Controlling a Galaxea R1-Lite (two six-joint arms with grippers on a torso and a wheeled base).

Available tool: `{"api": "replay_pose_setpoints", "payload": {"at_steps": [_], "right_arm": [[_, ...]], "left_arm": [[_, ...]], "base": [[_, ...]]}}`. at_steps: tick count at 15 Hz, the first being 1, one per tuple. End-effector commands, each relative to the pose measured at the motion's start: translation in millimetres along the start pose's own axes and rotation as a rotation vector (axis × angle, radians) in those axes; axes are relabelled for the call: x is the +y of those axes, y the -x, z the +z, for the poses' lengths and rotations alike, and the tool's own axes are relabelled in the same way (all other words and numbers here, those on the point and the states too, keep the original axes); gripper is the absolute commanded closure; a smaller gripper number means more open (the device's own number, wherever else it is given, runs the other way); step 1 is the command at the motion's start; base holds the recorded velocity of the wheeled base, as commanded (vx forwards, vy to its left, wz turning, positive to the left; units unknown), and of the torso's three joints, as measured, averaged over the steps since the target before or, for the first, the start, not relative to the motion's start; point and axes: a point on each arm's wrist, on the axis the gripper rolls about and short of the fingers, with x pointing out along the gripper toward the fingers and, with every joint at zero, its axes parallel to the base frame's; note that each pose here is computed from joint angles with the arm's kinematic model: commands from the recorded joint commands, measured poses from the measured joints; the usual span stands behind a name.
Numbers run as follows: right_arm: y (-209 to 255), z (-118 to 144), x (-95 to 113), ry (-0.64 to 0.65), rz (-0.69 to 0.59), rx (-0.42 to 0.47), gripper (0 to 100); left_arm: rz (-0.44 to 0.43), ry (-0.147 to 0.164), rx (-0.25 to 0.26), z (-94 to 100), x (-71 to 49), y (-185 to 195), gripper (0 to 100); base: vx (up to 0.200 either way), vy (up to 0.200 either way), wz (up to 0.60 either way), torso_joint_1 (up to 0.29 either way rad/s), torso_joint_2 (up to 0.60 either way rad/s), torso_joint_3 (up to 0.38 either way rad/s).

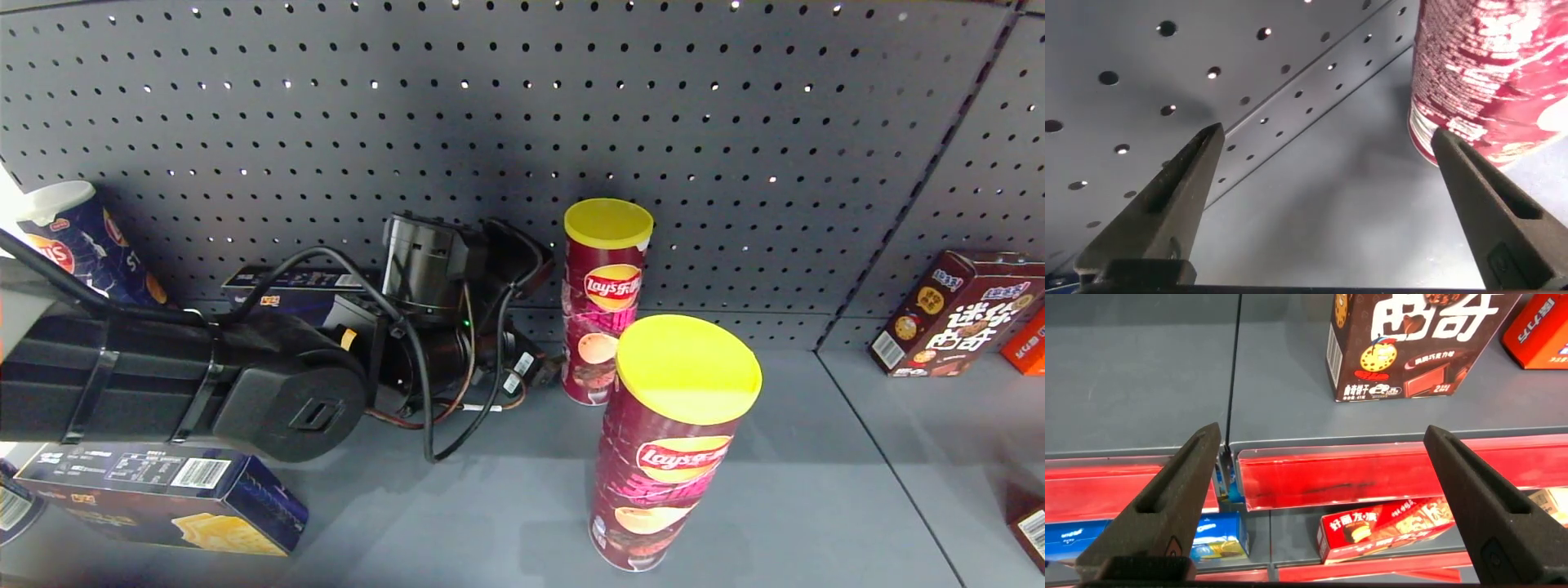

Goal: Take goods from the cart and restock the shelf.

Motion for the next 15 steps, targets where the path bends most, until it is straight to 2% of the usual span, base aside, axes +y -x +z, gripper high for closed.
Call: {"api": "replay_pose_setpoints", "payload": {"at_steps": [1,6,11,15], "right_arm": [[-0.1,-0.1,0.0,0.000,-0.001,0.002,0],[-0.1,-0.1,0.0,0.000,-0.001,0.002,0],[-0.1,-0.1,0.0,0.000,-0.001,0.002,0],[-0.1,-0.1,0.0,0.000,-0.001,0.002,0]], "left_arm": [[-0.005,-0.002,-0.001,0.6,-2.1,0.3,0],[-0.013,-0.006,0.001,0.2,-5.4,-0.7,0],[-0.034,-0.016,0.004,0.1,-14.9,-5.9,0],[-0.029,-0.014,0.002,1.0,-14.7,-6.7,0]], "base": [[0.000,0.000,0.00,0.000,0.00,0.000],[0.000,0.000,0.00,0.000,0.00,0.000],[0.000,0.000,0.00,0.000,0.00,0.000],[0.000,0.000,0.00,0.000,0.00,0.000]]}}
